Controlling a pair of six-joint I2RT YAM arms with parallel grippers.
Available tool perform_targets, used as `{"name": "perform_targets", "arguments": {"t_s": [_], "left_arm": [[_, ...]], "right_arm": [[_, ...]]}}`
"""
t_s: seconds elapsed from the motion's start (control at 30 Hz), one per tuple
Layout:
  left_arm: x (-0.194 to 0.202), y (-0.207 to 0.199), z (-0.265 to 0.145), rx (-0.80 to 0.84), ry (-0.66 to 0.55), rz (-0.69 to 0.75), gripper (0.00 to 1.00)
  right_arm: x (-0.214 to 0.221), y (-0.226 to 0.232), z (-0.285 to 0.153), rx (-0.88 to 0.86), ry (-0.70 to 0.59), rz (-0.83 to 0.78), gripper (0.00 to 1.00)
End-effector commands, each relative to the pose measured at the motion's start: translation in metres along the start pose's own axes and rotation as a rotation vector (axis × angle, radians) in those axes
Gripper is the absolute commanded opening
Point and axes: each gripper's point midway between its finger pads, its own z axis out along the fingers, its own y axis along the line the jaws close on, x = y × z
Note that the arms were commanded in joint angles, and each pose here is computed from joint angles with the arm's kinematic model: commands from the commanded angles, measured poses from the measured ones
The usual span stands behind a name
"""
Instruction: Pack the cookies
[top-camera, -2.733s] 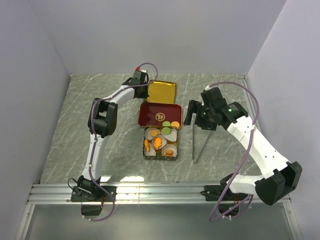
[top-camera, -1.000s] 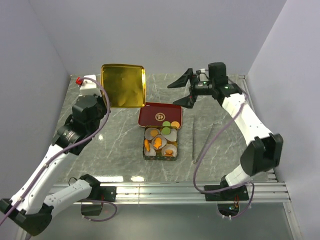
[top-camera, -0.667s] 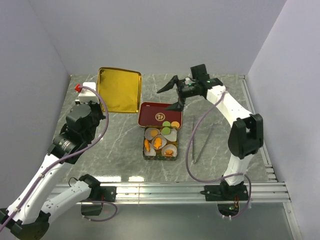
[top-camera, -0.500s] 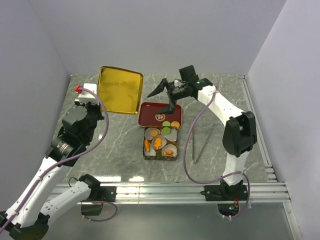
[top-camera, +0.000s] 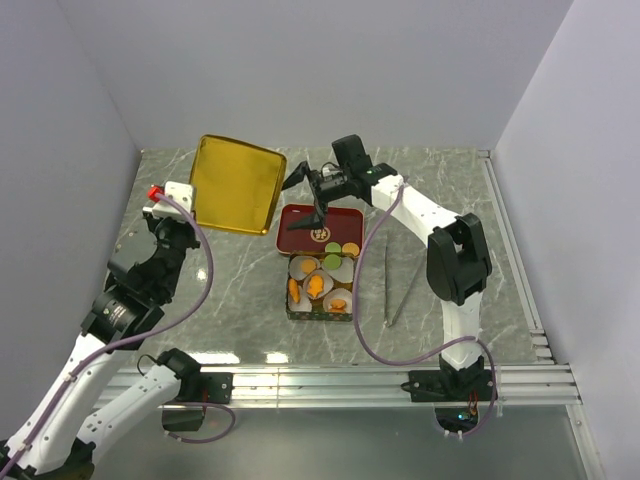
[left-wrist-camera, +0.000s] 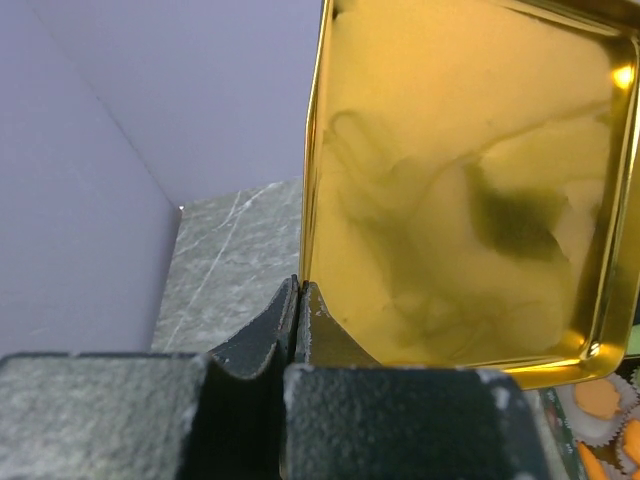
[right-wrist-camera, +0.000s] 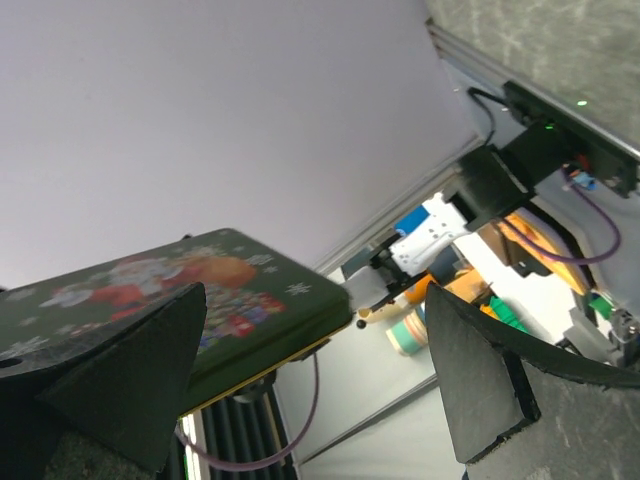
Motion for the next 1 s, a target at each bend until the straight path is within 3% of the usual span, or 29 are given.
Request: {"name": "perform_targets", "arguments": {"t_s": [0.0, 0.6, 0.97], "left_arm": [[-0.011, -0.002, 0.003, 0.01, -0.06, 0.024, 0.0], [-0.032, 0.007, 0.013, -0.084, -0.098, 0.149, 0.0], [-0.044, -0.014, 0.015, -0.156, -0.12, 0.406, 0.0]], "right_arm": [[0.021, 0.041, -0.005, -0.092, 0.067, -0.068, 0.96], [0.056, 0.041, -0.022, -0.065, 0.149, -0.06, 1.0], [0.067, 0.039, -0.03, -0.09, 0.194, -0.004, 1.0]]}}
